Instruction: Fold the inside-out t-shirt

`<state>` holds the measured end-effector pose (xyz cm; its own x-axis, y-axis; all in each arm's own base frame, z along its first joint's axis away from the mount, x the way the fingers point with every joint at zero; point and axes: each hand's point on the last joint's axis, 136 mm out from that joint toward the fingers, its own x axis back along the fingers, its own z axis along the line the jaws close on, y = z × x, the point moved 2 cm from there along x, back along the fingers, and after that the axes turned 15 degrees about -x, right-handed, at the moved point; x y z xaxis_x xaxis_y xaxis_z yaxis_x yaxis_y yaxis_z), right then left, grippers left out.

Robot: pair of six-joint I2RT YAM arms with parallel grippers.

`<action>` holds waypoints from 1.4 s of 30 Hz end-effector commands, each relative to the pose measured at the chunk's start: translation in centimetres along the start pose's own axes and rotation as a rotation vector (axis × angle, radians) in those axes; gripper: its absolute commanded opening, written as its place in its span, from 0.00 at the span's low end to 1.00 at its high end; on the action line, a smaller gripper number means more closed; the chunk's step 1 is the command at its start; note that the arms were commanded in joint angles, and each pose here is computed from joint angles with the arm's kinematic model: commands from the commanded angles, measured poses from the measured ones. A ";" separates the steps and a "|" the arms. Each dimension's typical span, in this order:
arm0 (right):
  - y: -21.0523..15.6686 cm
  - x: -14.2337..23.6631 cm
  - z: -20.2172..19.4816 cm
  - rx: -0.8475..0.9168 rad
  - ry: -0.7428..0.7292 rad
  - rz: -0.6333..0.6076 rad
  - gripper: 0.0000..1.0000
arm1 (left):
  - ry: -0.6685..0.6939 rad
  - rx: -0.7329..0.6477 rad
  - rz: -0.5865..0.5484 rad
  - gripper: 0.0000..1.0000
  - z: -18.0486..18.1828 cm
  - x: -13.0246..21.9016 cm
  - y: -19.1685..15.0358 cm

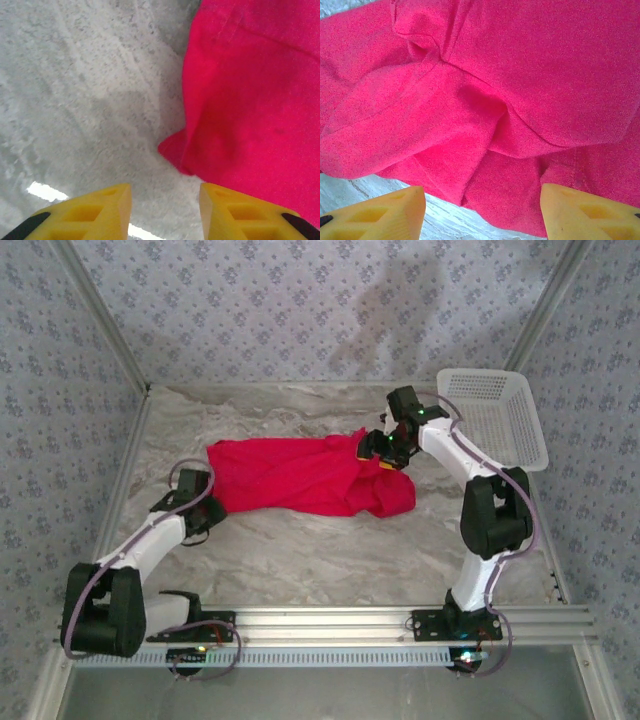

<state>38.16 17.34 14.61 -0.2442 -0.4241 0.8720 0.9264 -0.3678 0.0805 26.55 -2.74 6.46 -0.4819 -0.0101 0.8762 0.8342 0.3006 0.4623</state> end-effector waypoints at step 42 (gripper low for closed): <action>5.5 21.2 7.7 0.078 0.124 -0.519 0.00 | -0.302 -0.019 -0.584 0.00 -4.1 22.4 19.2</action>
<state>42.53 14.24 33.32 -0.6573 -0.3265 0.6792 0.7327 -0.4876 0.4747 34.01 -0.74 31.02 -0.8705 0.0652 0.4879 0.4788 0.3422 0.8085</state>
